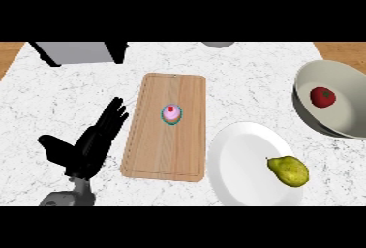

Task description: Pick the tomato from the plate and place it in the bowl

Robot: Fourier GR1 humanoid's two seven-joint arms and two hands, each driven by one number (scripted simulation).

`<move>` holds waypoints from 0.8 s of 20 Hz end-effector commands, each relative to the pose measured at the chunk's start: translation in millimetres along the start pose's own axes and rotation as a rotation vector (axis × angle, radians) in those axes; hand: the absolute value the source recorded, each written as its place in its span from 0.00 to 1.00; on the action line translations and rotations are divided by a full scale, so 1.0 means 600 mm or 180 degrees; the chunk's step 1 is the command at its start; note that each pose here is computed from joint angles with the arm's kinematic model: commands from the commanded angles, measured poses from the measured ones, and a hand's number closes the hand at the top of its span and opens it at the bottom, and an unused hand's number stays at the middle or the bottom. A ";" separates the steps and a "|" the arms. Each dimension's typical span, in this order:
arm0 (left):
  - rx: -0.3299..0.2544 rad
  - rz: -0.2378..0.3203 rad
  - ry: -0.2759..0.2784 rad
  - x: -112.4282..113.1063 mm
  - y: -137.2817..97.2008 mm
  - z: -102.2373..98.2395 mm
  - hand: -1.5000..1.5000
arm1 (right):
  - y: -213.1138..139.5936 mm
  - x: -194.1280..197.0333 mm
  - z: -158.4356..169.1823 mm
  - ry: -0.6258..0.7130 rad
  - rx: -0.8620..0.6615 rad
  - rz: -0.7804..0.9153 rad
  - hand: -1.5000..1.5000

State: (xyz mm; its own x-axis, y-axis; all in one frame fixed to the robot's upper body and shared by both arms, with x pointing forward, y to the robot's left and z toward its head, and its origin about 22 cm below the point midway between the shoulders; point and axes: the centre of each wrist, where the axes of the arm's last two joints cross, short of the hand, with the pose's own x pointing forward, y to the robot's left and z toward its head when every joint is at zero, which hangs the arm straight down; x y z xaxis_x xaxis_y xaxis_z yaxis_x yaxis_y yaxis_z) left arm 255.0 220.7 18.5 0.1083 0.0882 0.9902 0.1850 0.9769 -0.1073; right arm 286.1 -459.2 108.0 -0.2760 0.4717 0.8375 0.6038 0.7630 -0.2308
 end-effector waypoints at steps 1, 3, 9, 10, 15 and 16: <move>0.0109 -0.0007 -0.0050 0.013 0.019 0.009 0.50 | -0.045 0.015 0.082 -0.0221 0.0090 -0.0122 0.00; 0.0091 -0.0012 0.0016 0.004 0.017 0.011 0.50 | -0.090 0.023 0.132 -0.0342 0.0066 -0.0134 0.00; 0.0233 -0.0027 0.0042 0.004 0.035 0.021 0.50 | -0.154 0.051 0.316 -0.0344 0.0235 -0.0106 1.00; 0.0156 0.0036 0.0020 0.006 0.020 0.019 0.50 | -0.178 0.055 0.343 -0.0306 0.0221 -0.0037 1.00; 0.0245 0.0020 -0.0032 0.007 0.028 0.027 0.50 | -0.267 0.073 0.468 -0.0018 0.0439 -0.0118 1.00; 0.0228 0.0000 -0.0024 0.009 0.031 0.020 0.50 | -0.275 0.078 0.486 0.0055 0.0580 -0.0167 1.00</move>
State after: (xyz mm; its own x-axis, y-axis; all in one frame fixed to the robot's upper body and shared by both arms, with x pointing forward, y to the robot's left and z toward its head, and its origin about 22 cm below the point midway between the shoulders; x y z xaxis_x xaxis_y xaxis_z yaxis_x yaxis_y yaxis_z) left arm 245.1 239.0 19.9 0.1061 0.0919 0.9901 0.1228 0.9869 -0.1048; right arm 15.2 -440.6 42.7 -0.3033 0.4550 0.8372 0.5165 0.8168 -0.2568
